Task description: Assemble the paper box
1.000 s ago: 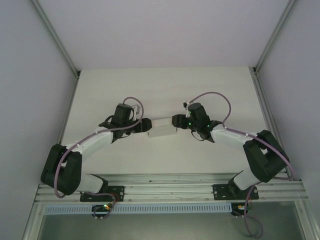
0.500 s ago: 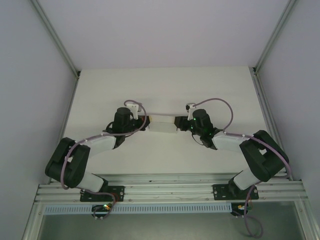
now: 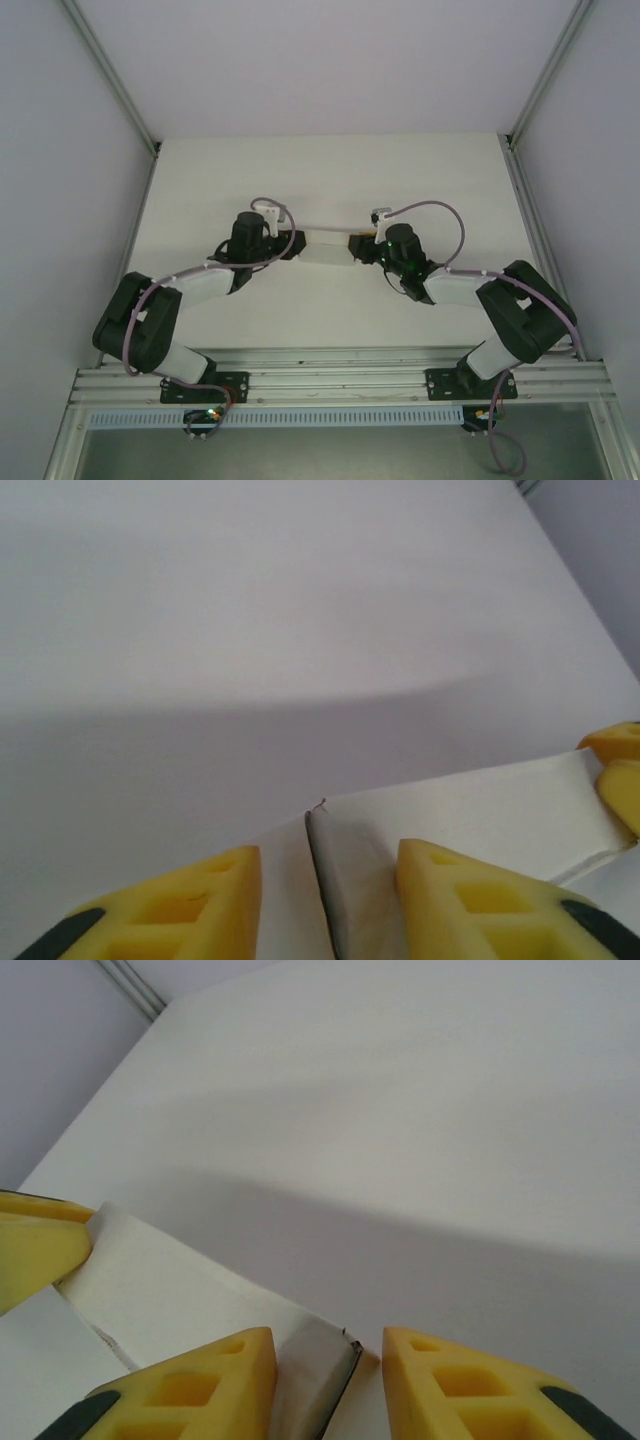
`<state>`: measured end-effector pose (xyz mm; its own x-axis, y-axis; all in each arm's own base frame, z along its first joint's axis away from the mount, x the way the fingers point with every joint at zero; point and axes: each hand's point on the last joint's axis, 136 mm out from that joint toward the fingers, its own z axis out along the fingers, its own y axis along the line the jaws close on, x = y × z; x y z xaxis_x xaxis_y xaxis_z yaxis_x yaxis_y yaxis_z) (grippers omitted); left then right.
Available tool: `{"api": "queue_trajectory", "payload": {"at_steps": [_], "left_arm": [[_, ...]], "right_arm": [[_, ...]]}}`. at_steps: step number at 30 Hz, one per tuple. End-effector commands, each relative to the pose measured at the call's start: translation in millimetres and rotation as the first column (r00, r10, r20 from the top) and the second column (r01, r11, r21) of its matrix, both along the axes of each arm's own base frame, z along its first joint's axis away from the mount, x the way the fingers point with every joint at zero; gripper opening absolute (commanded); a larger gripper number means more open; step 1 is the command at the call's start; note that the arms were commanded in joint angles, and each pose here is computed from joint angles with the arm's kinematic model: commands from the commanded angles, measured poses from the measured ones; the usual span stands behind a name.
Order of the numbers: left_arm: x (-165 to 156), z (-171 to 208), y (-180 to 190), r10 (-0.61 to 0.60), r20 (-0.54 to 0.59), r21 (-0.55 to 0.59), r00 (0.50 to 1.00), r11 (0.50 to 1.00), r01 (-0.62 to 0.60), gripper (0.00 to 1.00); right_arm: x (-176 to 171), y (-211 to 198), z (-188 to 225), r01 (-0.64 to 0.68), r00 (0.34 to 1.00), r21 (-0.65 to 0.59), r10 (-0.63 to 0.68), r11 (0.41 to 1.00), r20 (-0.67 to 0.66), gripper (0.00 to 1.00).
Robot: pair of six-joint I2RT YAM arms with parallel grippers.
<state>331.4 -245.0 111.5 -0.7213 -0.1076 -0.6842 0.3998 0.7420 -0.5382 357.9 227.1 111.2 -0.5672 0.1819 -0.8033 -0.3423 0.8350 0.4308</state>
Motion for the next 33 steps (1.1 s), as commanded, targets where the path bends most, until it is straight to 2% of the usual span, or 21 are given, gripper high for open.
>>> {"api": "queue_trajectory", "payload": {"at_steps": [1,3,6,9,11,13,15,17,20,22,25,29,31,33], "left_arm": [[-19,-10,-1,-0.041,-0.093,0.088,0.995,0.995,0.049,0.66],[-11,12,-2,-0.036,-0.043,0.092,0.998,0.995,0.039,0.98],[1,43,4,-0.007,0.014,0.126,1.000,0.992,0.005,1.00],[12,70,24,0.069,0.030,0.163,0.997,0.984,-0.073,1.00],[17,82,44,0.134,0.030,0.182,0.991,0.974,-0.137,1.00],[21,86,72,0.236,0.021,0.221,0.971,0.946,-0.235,1.00],[25,85,106,0.349,0.012,0.271,0.937,0.901,-0.339,1.00],[26,80,138,0.445,-0.002,0.300,0.896,0.854,-0.424,1.00],[23,74,171,0.529,-0.017,0.299,0.849,0.813,-0.500,1.00],[20,70,184,0.558,-0.023,0.290,0.829,0.798,-0.529,1.00],[15,65,200,0.598,-0.036,0.290,0.800,0.773,-0.565,1.00],[9,59,209,0.613,-0.060,0.293,0.788,0.765,-0.573,1.00],[8,58,211,0.618,-0.060,0.293,0.784,0.761,-0.578,1.00],[7,58,207,0.605,-0.059,0.278,0.794,0.774,-0.569,1.00]], "right_arm": [[-24,-1,-26,-0.073,0.982,-0.119,0.051,0.990,-0.181,0.51],[-18,3,-4,-0.070,0.984,-0.111,0.050,0.991,-0.172,0.58],[-8,4,26,-0.070,0.985,-0.122,0.049,0.990,-0.166,0.69],[0,8,46,-0.130,0.980,-0.160,0.102,0.979,-0.172,1.00],[3,15,54,-0.214,0.970,-0.190,0.185,0.958,-0.159,1.00],[-1,30,58,-0.364,0.930,-0.215,0.341,0.906,-0.138,1.00],[-13,48,58,-0.548,0.836,-0.266,0.529,0.793,-0.145,1.00],[-22,56,52,-0.655,0.752,-0.344,0.623,0.672,-0.215,1.00],[-21,61,40,-0.712,0.680,-0.465,0.681,0.525,-0.272,1.00],[-14,66,35,-0.720,0.657,-0.506,0.701,0.475,-0.278,1.00],[-12,75,31,-0.758,0.606,-0.506,0.730,0.411,-0.315,1.00],[-21,86,13,-0.800,0.537,-0.506,0.760,0.322,-0.367,1.00],[-18,85,0,-0.795,0.545,-0.525,0.738,0.304,-0.398,1.00],[-7,81,-12,-0.772,0.587,-0.550,0.688,0.317,-0.426,1.00]]}}
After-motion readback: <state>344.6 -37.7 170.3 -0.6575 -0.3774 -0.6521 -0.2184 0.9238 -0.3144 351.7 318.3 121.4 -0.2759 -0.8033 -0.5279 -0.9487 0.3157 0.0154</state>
